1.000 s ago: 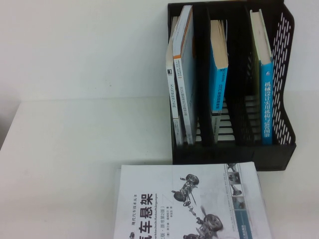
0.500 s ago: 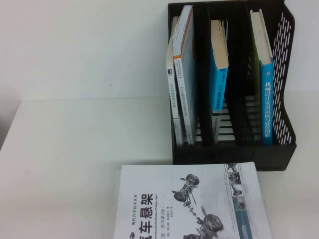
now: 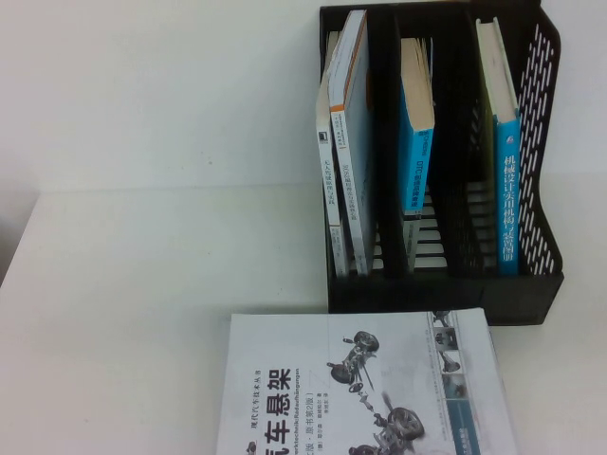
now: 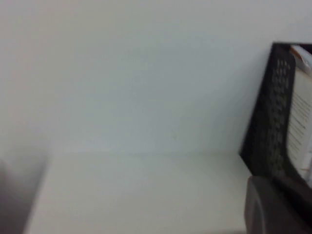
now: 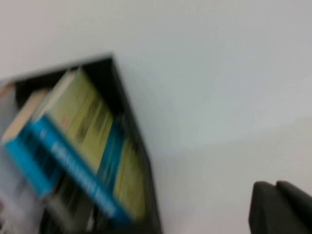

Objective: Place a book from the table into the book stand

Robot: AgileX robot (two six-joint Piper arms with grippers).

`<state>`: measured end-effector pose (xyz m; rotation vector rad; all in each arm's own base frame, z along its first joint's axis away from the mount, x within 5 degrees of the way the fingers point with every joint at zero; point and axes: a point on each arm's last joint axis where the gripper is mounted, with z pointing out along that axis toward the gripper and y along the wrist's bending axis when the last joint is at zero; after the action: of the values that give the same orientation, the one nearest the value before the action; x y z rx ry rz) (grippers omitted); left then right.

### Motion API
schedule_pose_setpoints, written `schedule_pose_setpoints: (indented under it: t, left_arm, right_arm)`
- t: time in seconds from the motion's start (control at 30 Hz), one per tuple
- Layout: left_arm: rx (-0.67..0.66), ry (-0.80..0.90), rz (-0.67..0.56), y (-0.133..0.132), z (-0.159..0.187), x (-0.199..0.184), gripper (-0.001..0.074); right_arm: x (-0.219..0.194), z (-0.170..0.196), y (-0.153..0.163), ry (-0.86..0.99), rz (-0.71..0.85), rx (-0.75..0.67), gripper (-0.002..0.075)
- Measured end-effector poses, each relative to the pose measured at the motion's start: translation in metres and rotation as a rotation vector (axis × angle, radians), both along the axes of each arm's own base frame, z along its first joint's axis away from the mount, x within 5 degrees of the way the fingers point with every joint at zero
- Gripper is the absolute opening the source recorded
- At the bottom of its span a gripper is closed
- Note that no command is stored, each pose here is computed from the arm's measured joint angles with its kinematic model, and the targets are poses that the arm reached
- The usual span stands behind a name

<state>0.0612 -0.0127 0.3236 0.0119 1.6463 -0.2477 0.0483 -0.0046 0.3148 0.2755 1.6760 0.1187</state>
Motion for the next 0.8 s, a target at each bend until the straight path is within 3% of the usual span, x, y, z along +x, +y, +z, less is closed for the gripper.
schedule_pose_setpoints:
  t: [0.13,0.33,0.43,0.57,0.8]
  left_arm:
    - [-0.159,0.165,-0.040,-0.009,-0.005,0.031,-0.0002]
    - [-0.390,0.414,-0.069,-0.021,-0.027,0.072,-0.0003]
    - [-0.405,0.492,-0.144,-0.030,-0.031,0.082,-0.0002]
    - [-0.409,0.529,-0.251,-0.040,-0.033,0.089,-0.0003]
    - [-0.384,0.531,-0.331,-0.046,-0.033,0.088,-0.0003]
  right_arm:
    - [0.024,0.011,0.013,0.237,0.173,0.011,0.0005]
    - [0.075,-0.015,0.036,0.509,0.482,0.098,0.0005]
    - [0.098,-0.043,0.041,0.629,0.563,0.183,0.0005]
    - [0.116,-0.072,0.041,0.700,0.551,0.240,0.0005]
    - [0.134,-0.098,0.046,0.797,0.570,0.226,0.0005]
